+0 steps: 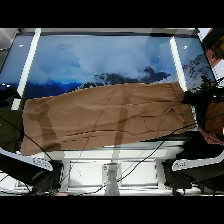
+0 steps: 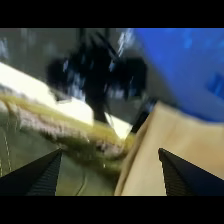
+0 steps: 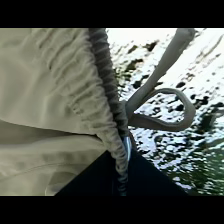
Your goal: Fold the clothes and pants, and hang the long-sleeved shirts on hangers.
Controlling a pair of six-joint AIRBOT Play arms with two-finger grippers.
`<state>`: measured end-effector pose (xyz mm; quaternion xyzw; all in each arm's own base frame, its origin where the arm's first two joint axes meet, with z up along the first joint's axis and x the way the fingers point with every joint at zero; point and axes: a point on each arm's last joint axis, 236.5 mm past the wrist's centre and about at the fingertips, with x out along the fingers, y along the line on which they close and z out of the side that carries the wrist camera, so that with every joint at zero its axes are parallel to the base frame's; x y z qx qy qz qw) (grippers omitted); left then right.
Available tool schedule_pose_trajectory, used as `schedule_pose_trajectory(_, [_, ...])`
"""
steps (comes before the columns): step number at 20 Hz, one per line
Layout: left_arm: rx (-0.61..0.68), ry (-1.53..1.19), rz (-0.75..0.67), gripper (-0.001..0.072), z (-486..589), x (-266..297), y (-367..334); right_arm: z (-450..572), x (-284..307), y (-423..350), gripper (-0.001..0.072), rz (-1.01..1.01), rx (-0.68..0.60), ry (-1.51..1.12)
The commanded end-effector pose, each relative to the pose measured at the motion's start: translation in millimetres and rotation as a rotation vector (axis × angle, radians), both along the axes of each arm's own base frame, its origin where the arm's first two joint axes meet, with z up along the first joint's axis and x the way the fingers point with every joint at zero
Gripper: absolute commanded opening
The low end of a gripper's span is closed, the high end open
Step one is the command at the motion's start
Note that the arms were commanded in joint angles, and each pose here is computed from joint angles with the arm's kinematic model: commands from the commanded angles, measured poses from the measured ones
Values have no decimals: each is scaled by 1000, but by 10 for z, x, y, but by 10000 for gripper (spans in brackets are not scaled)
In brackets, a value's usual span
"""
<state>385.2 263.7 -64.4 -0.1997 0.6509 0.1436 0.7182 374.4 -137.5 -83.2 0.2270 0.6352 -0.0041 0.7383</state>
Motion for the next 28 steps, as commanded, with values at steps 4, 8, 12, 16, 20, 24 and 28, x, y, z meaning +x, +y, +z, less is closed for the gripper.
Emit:
schedule_pose_trajectory(4, [-223,-30,-118,662,-231,-55,-282,-6,-19,-21,29,8,-11,7])
schedule_pose_trajectory(8, [-218,-37,-220,619,-275,5,-380,-5,-22,-21,29,8,-11,7])
schedule_pose_trajectory(12, [-243,-79,-275,573,-245,121,-526,-5,-22,-21,29,8,-11,7])
schedule_pose_trajectory(16, [-253,-131,-294,395,-215,304,-667,-5,-22,-20,29,8,-11,8])
schedule_pose_trajectory(20, [-247,-126,-310,76,-221,330,-717,-7,-22,-21,29,8,-11,8])
schedule_pose_trajectory(24, [-221,-150,-303,23,-222,401,-675,-6,-19,-23,29,7,-12,6])
schedule_pose_trajectory(28, [-124,-235,-299,22,-183,693,-590,8,47,-24,29,-11,-9,-18])
